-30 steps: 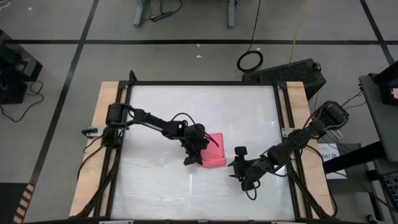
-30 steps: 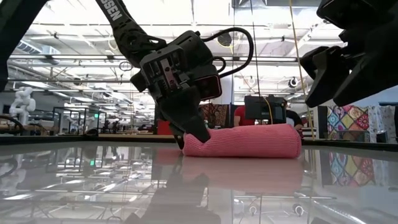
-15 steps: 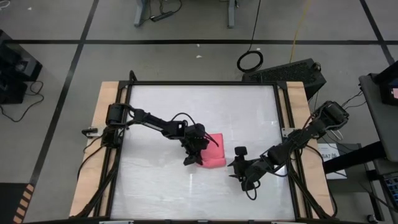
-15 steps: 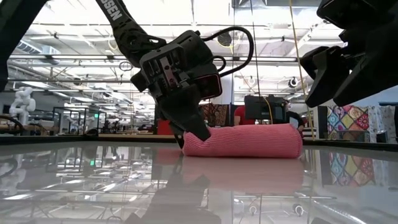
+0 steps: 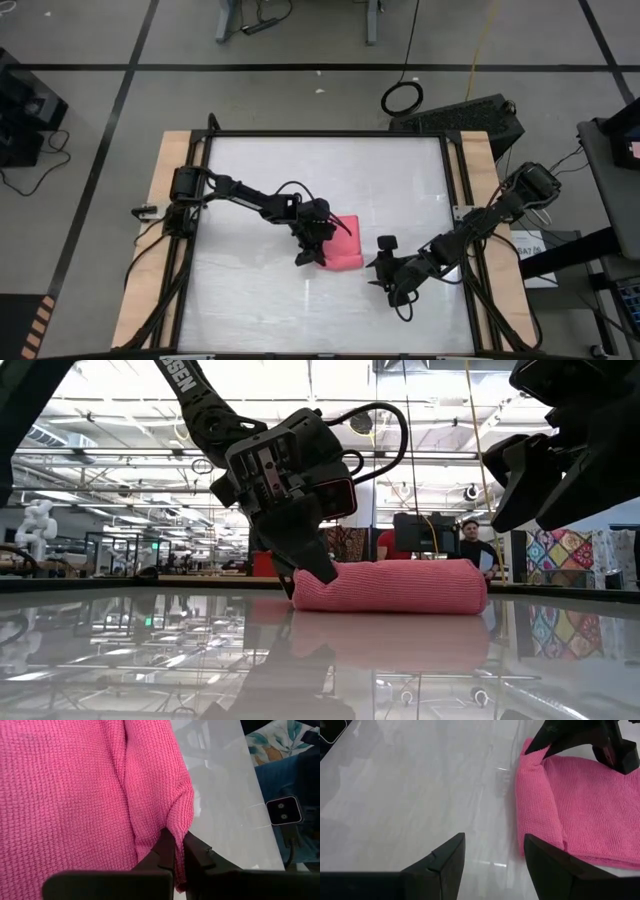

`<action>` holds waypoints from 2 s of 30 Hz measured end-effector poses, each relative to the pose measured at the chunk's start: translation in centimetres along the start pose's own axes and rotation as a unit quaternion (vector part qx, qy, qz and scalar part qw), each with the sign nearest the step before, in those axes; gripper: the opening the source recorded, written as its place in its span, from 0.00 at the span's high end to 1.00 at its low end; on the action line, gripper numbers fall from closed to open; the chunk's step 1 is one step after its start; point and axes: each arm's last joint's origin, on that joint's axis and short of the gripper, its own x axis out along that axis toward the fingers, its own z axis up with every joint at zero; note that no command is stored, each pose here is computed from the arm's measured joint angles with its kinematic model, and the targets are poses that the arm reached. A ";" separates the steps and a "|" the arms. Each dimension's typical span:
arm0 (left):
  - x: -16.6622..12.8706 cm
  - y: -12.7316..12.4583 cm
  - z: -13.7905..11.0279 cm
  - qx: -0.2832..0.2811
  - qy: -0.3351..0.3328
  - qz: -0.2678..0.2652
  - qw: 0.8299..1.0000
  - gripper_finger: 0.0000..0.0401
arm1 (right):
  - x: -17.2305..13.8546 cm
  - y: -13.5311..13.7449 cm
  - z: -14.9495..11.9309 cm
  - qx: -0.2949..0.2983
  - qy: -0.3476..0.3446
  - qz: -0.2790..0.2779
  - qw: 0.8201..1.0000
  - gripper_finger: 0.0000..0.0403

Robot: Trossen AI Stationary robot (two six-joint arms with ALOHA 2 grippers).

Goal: Roll towel
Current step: Fold the pink towel

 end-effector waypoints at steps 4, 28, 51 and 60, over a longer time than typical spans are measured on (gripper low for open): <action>0.0 0.0 0.0 -0.001 0.000 -0.002 1.000 0.97 | 0.0 0.0 0.0 0.000 0.000 0.000 1.000 0.52; -0.2 0.1 0.1 -0.016 0.001 -0.017 1.000 0.97 | 0.0 0.0 0.0 0.000 0.000 0.000 1.000 0.52; -0.4 0.2 0.1 -0.029 0.002 -0.029 0.999 0.97 | 0.0 0.0 0.0 0.000 0.000 0.000 1.000 0.52; -0.6 0.4 0.2 -0.031 0.000 -0.028 0.999 0.97 | 0.0 0.0 0.0 0.000 0.000 0.000 1.000 0.52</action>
